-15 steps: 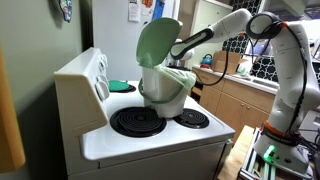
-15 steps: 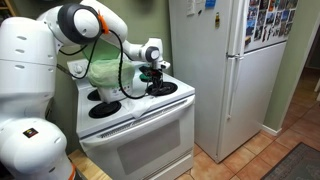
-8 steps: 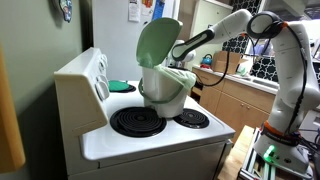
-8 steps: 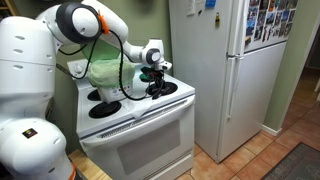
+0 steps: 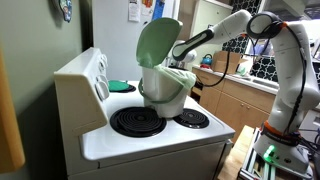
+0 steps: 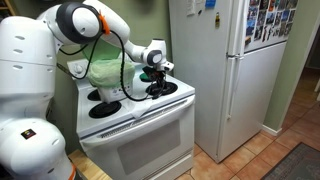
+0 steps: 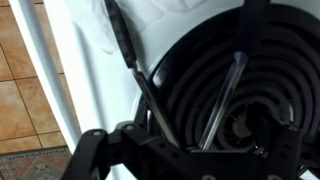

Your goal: Use the clamp tongs to pick up the paper towel and put it in the waste bin and then put the clamp tongs back on the right front plate of the stove

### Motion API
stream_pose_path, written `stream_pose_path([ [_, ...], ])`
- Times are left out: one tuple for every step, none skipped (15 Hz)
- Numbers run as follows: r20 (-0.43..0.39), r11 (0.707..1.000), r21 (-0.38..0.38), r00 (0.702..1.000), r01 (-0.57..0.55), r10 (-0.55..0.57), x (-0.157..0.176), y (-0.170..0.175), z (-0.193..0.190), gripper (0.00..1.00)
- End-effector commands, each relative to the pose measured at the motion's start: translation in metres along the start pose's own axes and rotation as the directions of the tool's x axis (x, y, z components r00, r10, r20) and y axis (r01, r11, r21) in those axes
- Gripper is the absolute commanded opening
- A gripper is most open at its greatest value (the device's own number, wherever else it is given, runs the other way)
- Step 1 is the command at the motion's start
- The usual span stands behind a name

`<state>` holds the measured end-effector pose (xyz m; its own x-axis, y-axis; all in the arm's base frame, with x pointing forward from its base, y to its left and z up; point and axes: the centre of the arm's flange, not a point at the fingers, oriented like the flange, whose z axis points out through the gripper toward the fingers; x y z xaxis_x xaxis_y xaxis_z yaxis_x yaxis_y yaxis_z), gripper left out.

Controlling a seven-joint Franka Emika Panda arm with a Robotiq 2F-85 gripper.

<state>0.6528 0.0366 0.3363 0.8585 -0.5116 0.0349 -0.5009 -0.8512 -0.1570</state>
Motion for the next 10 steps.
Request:
stream_pose_path([
  [0.034, 1.0, 0.019, 0.999, 0.019, -0.02, -0.0032, 0.0032, 0.0092, 0.99],
  [0.039, 1.0, 0.01, 0.999, 0.022, -0.022, -0.0034, 0.0031, 0.0111, 0.96],
  [0.042, 1.0, 0.007, 0.999, 0.025, -0.025, -0.0038, 0.0033, 0.0127, 0.89],
  [0.045, 1.0, 0.003, 0.999, 0.028, -0.028, -0.004, 0.0038, 0.0139, 0.77],
  [0.051, 1.0, -0.001, 0.998, 0.03, -0.03, -0.0043, 0.0054, 0.0142, 0.65],
  [0.053, 1.0, -0.002, 0.998, 0.029, -0.029, -0.0039, 0.0058, 0.0134, 0.62],
  [0.055, 1.0, -0.002, 0.998, 0.03, -0.03, -0.0045, 0.0047, 0.0123, 0.58],
  [0.057, 0.999, -0.002, 0.998, 0.032, -0.032, -0.0052, 0.0035, 0.0116, 0.56],
  [0.061, 0.999, -0.002, 0.998, 0.033, -0.033, -0.0055, 0.003, 0.011, 0.52],
  [0.064, 0.999, -0.004, 0.997, 0.033, -0.033, -0.0055, 0.0036, 0.0113, 0.55],
])
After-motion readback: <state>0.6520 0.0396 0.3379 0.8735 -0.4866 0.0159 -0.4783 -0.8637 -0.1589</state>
